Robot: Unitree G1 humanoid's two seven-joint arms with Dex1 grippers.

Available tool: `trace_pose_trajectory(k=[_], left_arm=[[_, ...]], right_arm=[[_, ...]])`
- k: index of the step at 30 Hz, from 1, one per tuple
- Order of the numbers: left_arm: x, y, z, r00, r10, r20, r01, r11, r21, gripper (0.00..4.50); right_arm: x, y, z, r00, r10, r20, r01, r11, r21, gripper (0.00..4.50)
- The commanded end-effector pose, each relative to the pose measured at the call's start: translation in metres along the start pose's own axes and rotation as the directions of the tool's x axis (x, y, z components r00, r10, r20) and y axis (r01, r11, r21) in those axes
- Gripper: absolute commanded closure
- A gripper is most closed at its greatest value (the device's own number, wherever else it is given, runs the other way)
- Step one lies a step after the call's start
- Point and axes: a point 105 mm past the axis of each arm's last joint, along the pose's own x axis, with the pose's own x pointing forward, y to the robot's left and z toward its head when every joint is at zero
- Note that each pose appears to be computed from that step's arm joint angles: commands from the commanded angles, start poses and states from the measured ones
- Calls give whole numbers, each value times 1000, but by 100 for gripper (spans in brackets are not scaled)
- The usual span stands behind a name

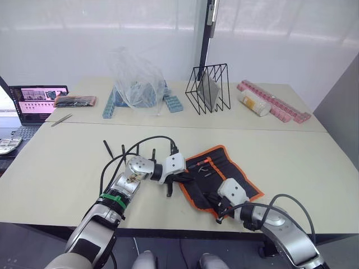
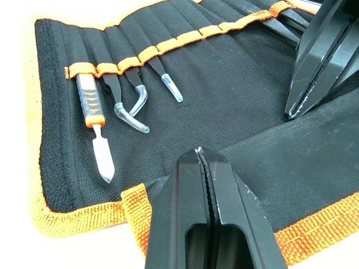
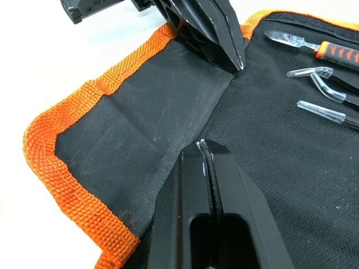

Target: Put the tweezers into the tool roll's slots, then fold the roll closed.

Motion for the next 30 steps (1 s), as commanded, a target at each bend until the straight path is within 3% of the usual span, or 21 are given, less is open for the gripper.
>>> trace_pose_trajectory(k=[1, 3, 6, 14, 21, 30], left_arm=[[-2, -7, -28, 994, -12, -109, 7, 999, -49, 447], [-2, -7, -28, 994, -14, -107, 9, 999, -48, 447], [-1, -8, -28, 994, -17, -105, 12, 999, -49, 447], [-2, -7, -26, 995, -6, -97, 1, 999, -49, 447], [-4, -6, -28, 995, 4, -102, -9, 999, -50, 447], [-6, -6, -31, 994, 8, -111, -14, 998, -54, 447]], right_arm=[[4, -10, 33, 987, -42, 153, 37, 999, 36, 450], [9, -11, 46, 978, -36, 205, 28, 999, 44, 450], [18, -12, 45, 980, -29, 196, 19, 998, 52, 450], [33, -11, 5, 999, -13, 46, 10, 997, 73, 450], [28, 5, -25, 995, 56, -83, -50, 996, 72, 450], [8, 24, -29, 984, 128, -127, -128, 992, 6, 450]])
